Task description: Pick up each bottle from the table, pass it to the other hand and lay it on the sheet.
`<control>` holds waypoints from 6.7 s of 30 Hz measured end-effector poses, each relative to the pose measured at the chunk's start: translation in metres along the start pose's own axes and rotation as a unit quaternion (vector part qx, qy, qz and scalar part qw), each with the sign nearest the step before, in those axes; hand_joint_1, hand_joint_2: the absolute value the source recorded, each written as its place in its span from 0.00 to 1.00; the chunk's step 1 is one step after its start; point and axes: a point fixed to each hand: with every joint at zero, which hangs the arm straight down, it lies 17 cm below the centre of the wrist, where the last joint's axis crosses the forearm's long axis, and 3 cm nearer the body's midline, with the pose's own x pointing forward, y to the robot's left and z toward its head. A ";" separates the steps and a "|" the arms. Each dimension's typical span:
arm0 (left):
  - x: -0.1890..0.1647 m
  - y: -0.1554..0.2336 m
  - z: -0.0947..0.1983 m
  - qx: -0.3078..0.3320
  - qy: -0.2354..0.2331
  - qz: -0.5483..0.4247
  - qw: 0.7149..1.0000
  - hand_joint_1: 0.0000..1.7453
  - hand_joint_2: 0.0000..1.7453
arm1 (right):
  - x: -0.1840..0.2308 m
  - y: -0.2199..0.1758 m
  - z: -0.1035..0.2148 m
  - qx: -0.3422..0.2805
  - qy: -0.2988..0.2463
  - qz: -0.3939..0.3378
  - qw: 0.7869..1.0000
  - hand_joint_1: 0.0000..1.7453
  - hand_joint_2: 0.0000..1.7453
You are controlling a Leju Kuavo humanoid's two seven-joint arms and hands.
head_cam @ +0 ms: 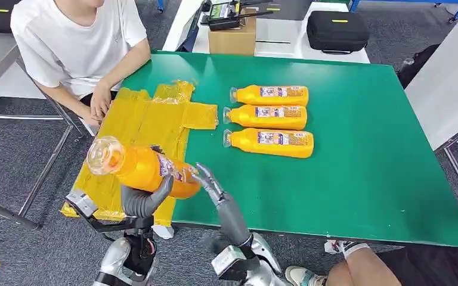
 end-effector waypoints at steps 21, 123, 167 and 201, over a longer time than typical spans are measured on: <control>-0.016 0.008 -0.018 -0.052 -0.099 -0.535 0.837 1.00 1.00 | 0.025 -0.027 0.011 -0.056 -0.026 0.061 0.996 0.00 0.00; 0.078 0.027 -0.022 -0.027 -0.085 -0.091 0.992 0.00 1.00 | -0.261 -0.241 0.152 0.154 0.490 0.333 0.791 1.00 1.00; -0.047 -0.068 0.062 -0.186 0.085 -0.061 0.977 0.00 1.00 | -0.096 -0.132 0.056 -0.018 0.140 0.029 0.990 1.00 1.00; -0.046 -0.087 0.045 -0.185 0.127 0.076 0.971 1.00 1.00 | -0.077 0.010 0.045 0.168 0.062 0.083 0.980 0.00 0.00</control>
